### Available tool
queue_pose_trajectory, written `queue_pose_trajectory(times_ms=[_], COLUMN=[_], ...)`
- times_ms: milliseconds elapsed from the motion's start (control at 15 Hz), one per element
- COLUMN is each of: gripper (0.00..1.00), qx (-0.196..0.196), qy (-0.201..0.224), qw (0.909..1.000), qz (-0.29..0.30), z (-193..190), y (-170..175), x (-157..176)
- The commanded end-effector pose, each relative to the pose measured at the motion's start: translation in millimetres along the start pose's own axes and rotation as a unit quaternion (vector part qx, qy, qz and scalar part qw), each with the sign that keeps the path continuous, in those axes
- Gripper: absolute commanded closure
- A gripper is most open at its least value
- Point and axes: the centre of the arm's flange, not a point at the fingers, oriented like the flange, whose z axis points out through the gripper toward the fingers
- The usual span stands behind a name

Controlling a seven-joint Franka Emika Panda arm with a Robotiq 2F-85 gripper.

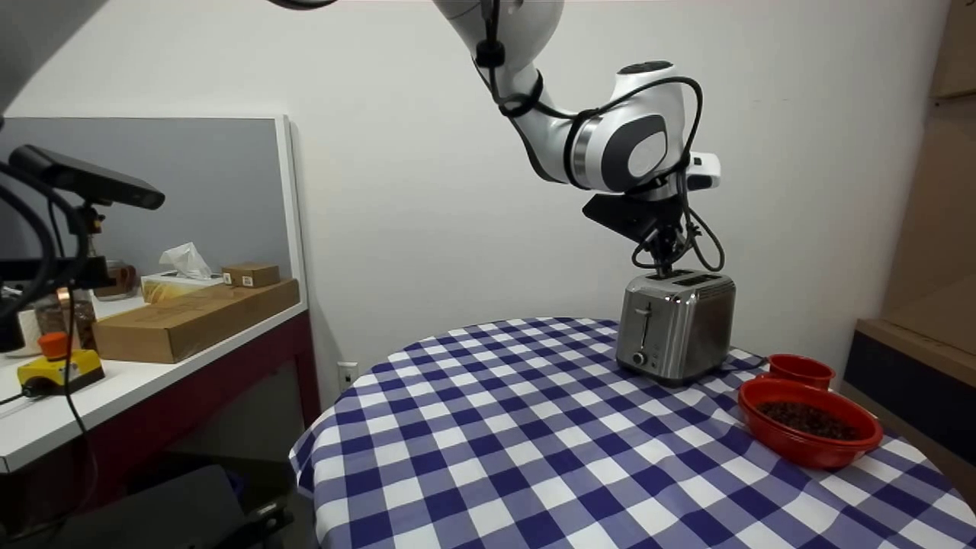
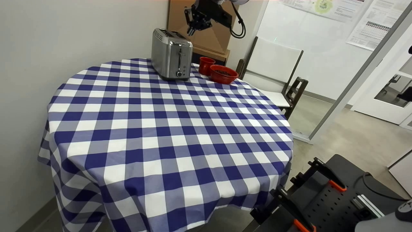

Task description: Push down the lever on the toaster

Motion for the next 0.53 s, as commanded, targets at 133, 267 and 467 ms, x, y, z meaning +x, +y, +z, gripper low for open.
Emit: queue_pose_trajectory(times_ms=[133,267,467], gripper=[1.0,1.0,1.0], qx=[-0.006,-0.007,-0.008], qy=[-0.009,-0.017,-0.033], qw=[0.9991,0.9985,0.9962], qz=[0.041,0.052,0.081], z=[27,35,44], y=[-6,-6,-6], x=[9,6,1])
